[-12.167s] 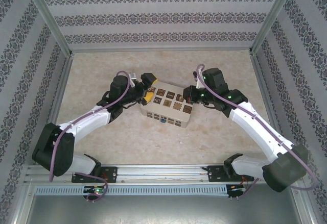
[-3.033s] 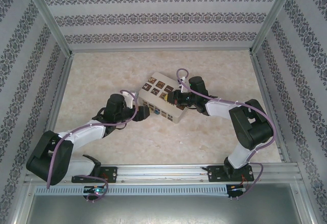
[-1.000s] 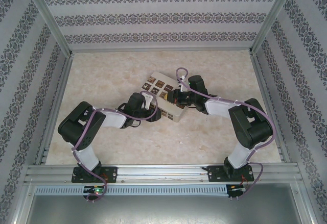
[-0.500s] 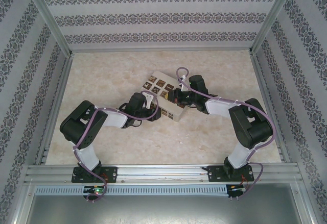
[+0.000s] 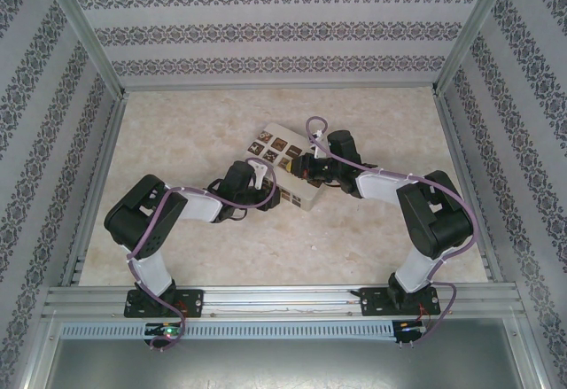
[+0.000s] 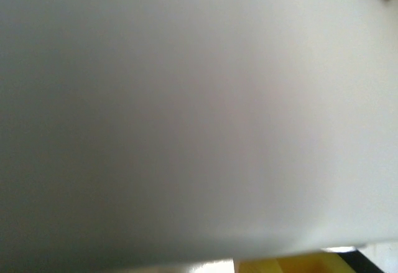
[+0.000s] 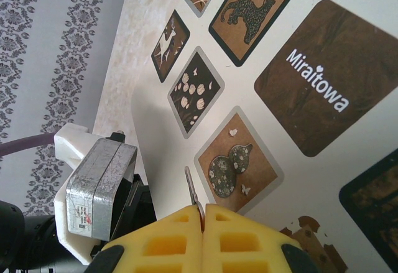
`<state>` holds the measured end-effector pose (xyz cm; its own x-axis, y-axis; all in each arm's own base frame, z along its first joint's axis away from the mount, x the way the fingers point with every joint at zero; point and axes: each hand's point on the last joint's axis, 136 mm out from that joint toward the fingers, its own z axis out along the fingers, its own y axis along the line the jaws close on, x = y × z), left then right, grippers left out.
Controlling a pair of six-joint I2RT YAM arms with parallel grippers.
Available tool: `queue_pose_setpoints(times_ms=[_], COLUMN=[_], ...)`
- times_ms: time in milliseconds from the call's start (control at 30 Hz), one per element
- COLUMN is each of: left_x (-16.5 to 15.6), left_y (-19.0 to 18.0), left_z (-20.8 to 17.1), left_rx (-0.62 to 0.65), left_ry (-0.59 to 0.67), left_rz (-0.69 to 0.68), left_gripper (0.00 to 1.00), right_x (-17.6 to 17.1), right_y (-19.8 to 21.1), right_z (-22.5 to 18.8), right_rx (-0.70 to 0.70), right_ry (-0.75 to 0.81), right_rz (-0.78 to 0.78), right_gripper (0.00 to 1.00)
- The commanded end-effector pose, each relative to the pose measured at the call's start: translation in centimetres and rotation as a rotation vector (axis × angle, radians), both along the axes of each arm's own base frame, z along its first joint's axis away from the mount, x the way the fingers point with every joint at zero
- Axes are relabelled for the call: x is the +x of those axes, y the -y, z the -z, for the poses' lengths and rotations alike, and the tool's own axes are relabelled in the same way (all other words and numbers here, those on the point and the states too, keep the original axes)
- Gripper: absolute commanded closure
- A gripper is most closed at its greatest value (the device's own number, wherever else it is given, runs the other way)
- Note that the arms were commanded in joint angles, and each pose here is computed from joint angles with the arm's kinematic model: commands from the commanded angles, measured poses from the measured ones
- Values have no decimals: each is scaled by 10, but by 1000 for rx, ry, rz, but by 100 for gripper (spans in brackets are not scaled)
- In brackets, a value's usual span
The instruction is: Unlock a padlock with a key
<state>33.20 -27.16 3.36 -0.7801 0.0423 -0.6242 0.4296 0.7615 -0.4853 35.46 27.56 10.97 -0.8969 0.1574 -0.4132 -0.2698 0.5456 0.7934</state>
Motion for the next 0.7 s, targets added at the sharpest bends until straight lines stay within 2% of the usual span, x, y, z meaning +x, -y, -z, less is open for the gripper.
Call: queue_pose_setpoints(times_ms=[0,200,667], left_x=[13,16,12], left_y=[15,15,17], left_z=[-25,-29,-41], left_rx=[-29,-26,-55], left_ry=[82,89,55], left_rz=[8,-8,-37], left_gripper=[70,78,80], right_x=[-7,-5,-2], right_y=[4,4,9], right_z=[22,17,-36], right_rx=[-51,-46,-14], right_ry=[-64,-53,72], right_rz=[2,3,19], right_gripper=[100,100,100])
